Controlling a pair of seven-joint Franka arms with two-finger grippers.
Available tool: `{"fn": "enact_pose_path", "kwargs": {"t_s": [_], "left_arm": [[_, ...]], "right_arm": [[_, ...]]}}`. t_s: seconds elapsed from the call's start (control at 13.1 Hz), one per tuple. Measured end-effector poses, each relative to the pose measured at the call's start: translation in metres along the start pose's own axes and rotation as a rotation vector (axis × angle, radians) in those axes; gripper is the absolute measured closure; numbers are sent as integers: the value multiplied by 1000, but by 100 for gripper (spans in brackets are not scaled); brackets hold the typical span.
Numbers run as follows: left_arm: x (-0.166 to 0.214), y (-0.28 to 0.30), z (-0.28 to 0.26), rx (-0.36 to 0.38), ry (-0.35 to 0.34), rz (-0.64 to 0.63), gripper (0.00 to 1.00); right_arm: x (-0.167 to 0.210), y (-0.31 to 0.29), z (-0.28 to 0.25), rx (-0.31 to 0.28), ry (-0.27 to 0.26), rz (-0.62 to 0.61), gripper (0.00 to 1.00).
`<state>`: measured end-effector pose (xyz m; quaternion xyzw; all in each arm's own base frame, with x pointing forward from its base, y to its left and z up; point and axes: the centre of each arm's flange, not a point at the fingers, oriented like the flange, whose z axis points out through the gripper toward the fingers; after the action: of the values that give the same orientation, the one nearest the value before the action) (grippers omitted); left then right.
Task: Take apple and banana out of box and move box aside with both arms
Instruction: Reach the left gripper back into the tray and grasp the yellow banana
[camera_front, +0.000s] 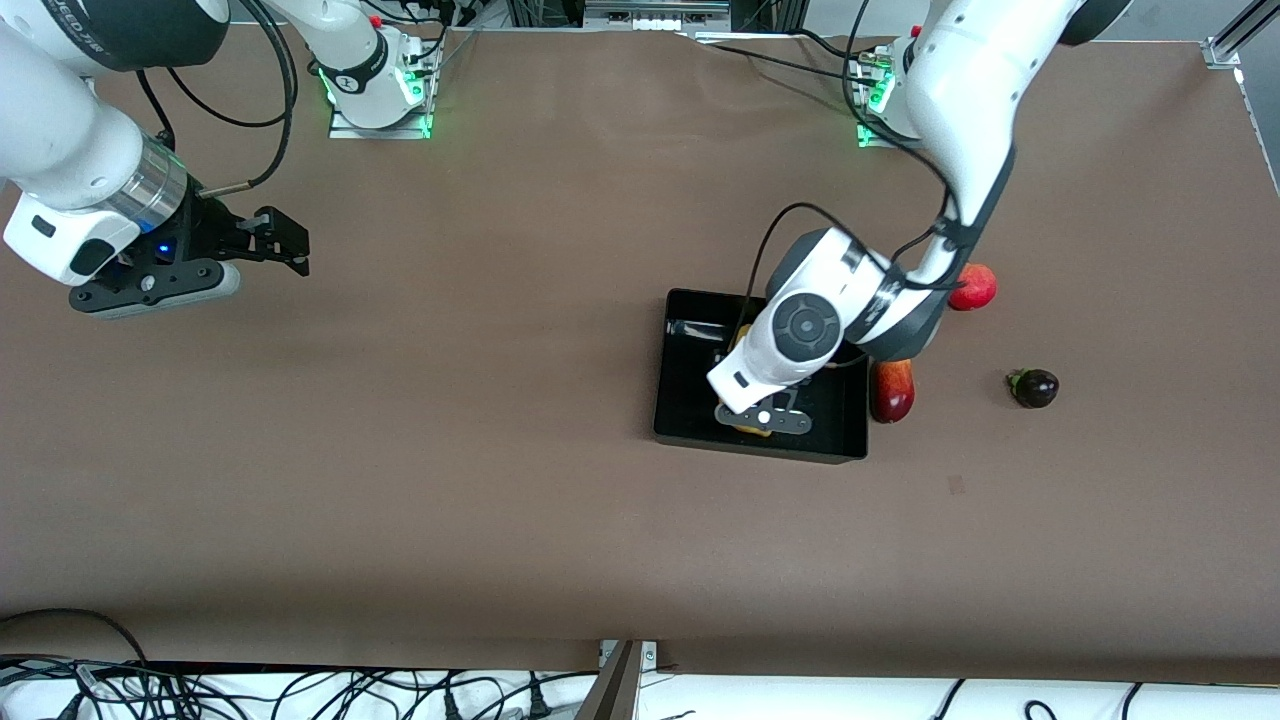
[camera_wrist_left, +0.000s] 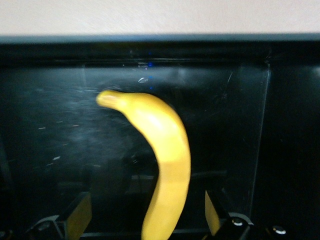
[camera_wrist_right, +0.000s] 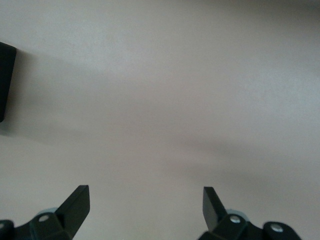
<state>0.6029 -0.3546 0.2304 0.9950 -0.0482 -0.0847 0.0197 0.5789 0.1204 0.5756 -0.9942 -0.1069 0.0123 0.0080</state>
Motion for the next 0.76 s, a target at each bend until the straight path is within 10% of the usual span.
{"fn": "enact_pose_path", "kwargs": {"t_s": [0.46, 0.76], "left_arm": [[-4, 6, 57, -5, -20, 2, 0], [-5, 3, 58, 0, -24, -1, 46]], "right_arm": [[0, 0, 0, 0, -1, 0, 0], [0, 0, 1, 0, -5, 0, 0]]}}
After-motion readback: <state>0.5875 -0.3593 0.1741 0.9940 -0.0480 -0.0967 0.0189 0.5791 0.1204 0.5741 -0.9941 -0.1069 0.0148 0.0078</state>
